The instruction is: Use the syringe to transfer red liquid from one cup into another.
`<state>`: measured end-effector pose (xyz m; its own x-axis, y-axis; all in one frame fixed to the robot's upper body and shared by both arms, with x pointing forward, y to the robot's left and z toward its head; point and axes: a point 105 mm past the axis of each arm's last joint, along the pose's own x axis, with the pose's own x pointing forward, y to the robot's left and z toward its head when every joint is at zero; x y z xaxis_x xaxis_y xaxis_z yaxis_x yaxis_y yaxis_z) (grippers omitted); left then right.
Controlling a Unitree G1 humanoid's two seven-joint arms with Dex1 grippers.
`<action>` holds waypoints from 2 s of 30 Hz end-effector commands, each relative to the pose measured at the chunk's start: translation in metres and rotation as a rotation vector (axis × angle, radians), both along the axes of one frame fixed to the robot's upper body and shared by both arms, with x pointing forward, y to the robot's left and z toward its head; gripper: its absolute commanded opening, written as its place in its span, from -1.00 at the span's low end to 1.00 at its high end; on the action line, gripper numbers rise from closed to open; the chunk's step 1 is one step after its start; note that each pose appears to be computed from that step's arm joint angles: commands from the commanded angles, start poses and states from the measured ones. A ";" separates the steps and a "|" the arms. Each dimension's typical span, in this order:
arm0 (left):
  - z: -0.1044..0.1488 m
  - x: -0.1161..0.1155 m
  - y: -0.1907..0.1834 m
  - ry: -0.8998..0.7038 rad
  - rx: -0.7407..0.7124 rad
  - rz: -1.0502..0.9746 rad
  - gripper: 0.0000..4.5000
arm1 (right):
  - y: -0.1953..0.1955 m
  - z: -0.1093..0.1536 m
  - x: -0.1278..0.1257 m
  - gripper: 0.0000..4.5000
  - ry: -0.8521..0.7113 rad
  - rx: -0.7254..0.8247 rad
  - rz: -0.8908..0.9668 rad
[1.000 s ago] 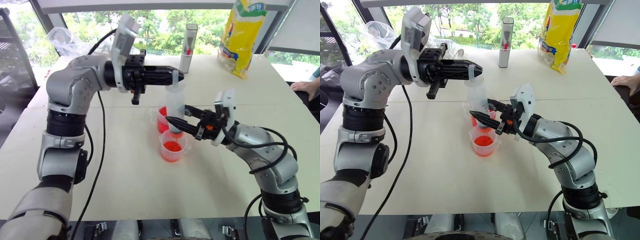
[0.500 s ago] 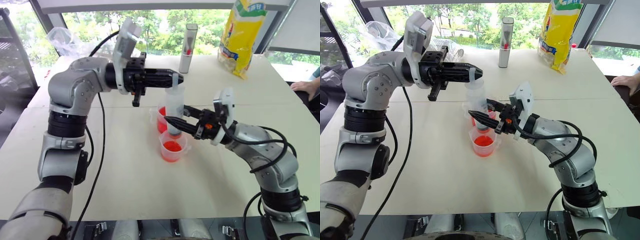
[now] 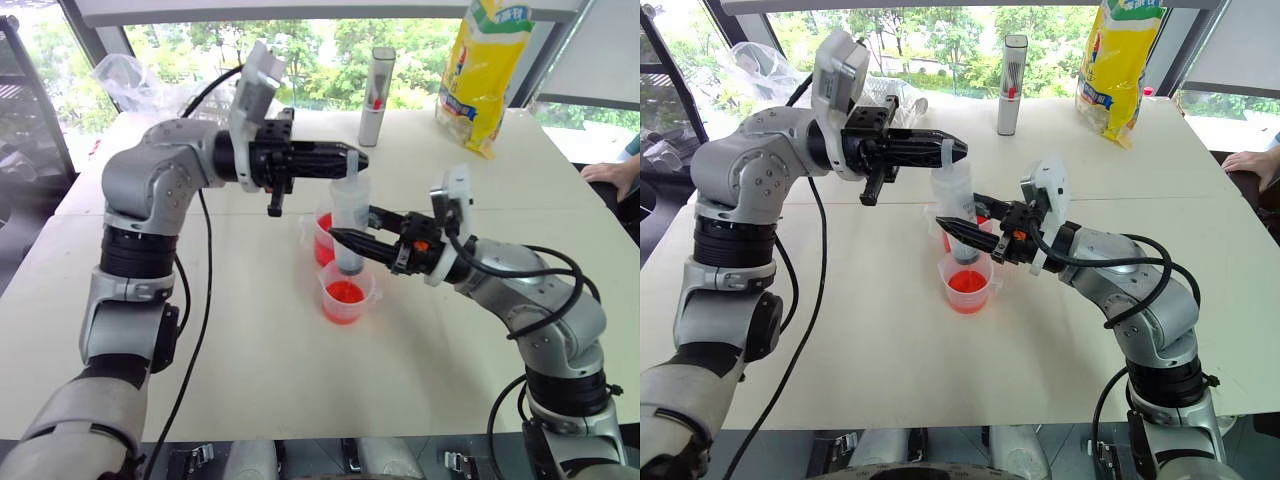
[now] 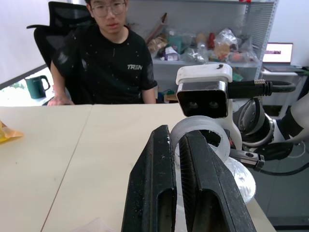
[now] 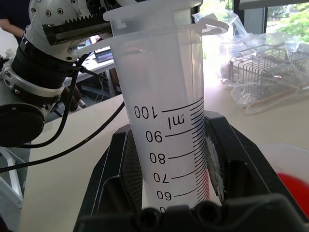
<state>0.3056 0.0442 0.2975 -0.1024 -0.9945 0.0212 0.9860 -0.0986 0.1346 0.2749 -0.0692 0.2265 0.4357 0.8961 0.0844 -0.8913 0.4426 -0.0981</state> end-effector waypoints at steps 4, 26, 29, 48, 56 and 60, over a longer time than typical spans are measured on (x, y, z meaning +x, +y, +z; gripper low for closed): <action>-0.020 -0.015 -0.021 0.028 0.088 -0.109 -0.99 | 0.000 0.039 -0.009 -0.37 -0.144 0.073 0.019; 0.004 0.026 0.067 -0.002 0.023 0.294 0.99 | -0.003 0.028 -0.008 -0.37 -0.086 0.064 0.024; 0.004 0.026 0.085 0.004 0.011 0.364 0.99 | -0.005 0.030 -0.006 -0.37 -0.089 0.067 0.014; -0.013 0.004 0.077 0.031 -0.059 0.390 0.99 | -0.059 0.079 0.065 -0.37 0.263 -0.078 -0.255; -0.033 -0.003 0.077 0.043 -0.035 0.416 0.99 | -0.092 0.025 0.104 -0.37 0.541 -0.418 -0.502; -0.045 -0.008 0.077 0.037 -0.003 0.432 0.99 | -0.100 -0.022 0.109 -0.37 0.669 -0.547 -0.537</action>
